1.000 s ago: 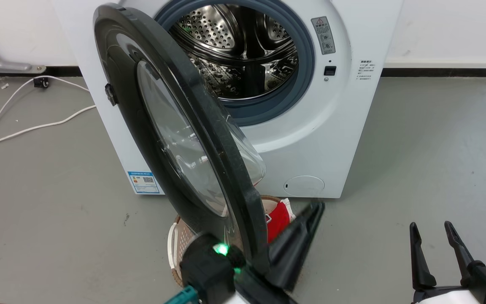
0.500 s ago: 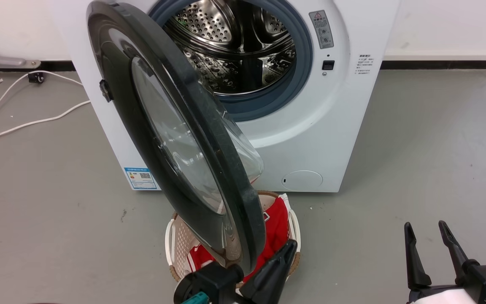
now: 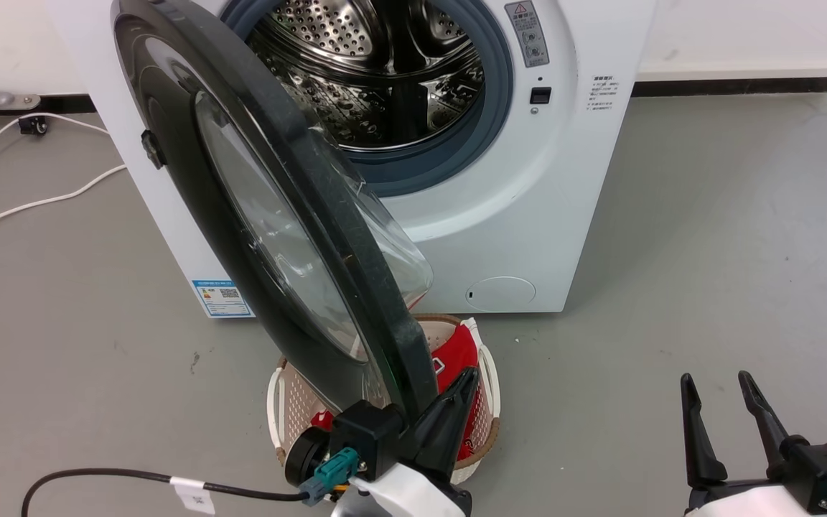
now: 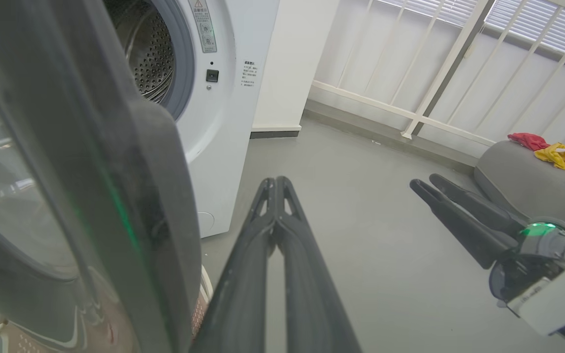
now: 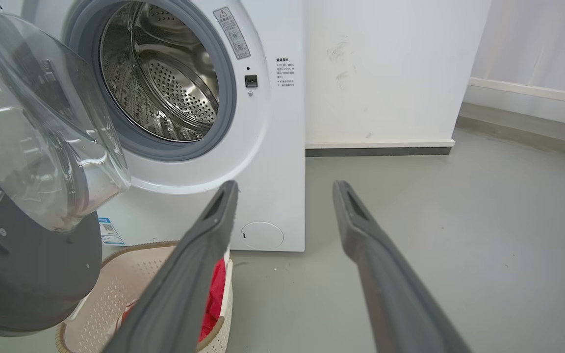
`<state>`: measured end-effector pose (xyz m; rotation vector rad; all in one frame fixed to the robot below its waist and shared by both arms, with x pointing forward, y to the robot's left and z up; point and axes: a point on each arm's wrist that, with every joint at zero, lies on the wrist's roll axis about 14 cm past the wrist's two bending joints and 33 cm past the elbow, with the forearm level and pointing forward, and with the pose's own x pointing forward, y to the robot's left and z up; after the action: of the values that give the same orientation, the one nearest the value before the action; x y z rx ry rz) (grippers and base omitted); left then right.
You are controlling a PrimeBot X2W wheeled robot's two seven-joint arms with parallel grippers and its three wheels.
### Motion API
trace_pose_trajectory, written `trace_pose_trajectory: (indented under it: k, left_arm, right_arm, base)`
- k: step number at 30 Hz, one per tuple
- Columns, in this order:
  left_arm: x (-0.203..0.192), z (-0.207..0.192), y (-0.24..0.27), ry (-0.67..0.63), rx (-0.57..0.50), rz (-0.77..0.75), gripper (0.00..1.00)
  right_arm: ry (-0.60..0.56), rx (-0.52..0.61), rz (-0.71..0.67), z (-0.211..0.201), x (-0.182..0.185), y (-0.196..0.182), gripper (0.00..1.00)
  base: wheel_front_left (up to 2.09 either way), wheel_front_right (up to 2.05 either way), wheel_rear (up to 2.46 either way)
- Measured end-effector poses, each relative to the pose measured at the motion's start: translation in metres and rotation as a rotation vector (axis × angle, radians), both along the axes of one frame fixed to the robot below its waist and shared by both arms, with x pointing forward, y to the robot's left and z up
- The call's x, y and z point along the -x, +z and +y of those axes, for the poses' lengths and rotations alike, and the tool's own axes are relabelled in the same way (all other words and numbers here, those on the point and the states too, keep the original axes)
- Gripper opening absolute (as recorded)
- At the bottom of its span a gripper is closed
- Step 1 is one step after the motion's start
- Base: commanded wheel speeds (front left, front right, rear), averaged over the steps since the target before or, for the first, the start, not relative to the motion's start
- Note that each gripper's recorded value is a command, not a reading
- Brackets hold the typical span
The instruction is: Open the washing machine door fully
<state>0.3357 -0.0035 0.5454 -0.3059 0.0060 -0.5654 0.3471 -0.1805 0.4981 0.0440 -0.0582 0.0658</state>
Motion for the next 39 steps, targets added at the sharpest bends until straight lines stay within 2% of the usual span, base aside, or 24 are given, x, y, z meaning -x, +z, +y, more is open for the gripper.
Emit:
trace_pose_trajectory:
  k: [14, 26, 39]
  left_arm:
    - [-0.013, 0.014, -0.018, 0.074, -0.047, 0.035, 0.0]
    - [-0.011, 0.031, -0.022, 0.146, -0.047, 0.047, 0.0]
    - [0.005, 0.074, -0.027, 0.302, -0.075, 0.054, 0.0]
  right_arm:
    - [0.004, -0.016, 0.006, 0.002, -0.002, -0.002, 1.0]
    - [0.02, -0.017, -0.002, 0.007, -0.003, 0.0, 1.0]
    - [0.05, -0.02, -0.002, 0.016, -0.005, 0.001, 1.0]
  base:
    - [0.0, 0.0, 0.0]
    - [0.0, 0.0, 0.0]
    - [0.0, 0.0, 0.0]
